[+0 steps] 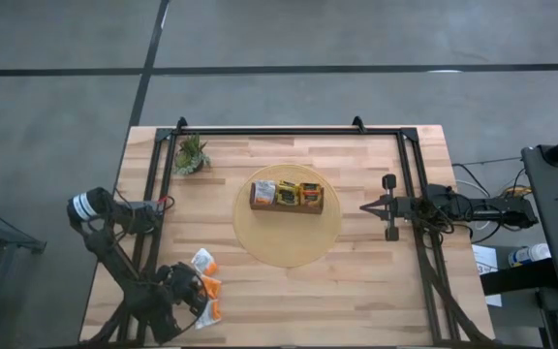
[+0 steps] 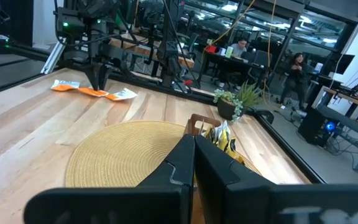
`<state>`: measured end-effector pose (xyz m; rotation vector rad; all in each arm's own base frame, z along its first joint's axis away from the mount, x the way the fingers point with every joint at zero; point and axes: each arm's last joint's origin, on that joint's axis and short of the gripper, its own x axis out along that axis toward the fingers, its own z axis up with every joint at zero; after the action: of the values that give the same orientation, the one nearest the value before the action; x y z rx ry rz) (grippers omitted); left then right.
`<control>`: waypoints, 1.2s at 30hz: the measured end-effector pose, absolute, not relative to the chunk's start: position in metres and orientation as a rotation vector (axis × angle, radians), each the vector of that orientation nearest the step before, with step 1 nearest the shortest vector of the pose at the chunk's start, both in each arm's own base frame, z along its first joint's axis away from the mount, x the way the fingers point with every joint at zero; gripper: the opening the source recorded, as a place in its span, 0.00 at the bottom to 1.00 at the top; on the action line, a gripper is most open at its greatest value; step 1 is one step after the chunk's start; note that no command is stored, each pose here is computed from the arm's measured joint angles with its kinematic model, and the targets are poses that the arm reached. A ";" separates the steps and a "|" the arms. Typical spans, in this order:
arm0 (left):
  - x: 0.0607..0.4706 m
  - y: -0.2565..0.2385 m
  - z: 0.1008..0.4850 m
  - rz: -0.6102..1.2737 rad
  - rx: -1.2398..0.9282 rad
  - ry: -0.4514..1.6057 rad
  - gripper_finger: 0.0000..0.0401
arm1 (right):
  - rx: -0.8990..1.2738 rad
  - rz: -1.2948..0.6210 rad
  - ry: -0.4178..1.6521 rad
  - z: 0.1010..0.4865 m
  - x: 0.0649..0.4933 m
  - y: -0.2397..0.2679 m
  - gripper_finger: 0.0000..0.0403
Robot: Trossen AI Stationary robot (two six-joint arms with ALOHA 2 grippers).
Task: Pick & Place Tea
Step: Put the white tea bag into the left section of the wooden organizer
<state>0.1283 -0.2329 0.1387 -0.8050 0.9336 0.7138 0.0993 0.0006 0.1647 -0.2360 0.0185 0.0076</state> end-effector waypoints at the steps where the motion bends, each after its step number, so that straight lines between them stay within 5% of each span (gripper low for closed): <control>1: 0.129 -0.233 0.139 0.711 -0.801 0.936 0.22 | -0.236 0.008 0.019 0.165 0.099 0.001 0.02; 11: 0.134 -0.230 0.138 0.690 -0.743 0.960 0.01 | -0.236 0.007 0.019 0.165 0.099 0.001 0.02; 36: 0.211 -0.197 0.170 0.560 -0.254 0.894 0.00 | -0.236 0.007 0.019 0.165 0.099 0.001 0.02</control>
<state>0.2109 -0.1970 0.1703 -0.2543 0.8942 0.5603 0.0993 0.0006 0.1646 -0.2360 0.0189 0.0074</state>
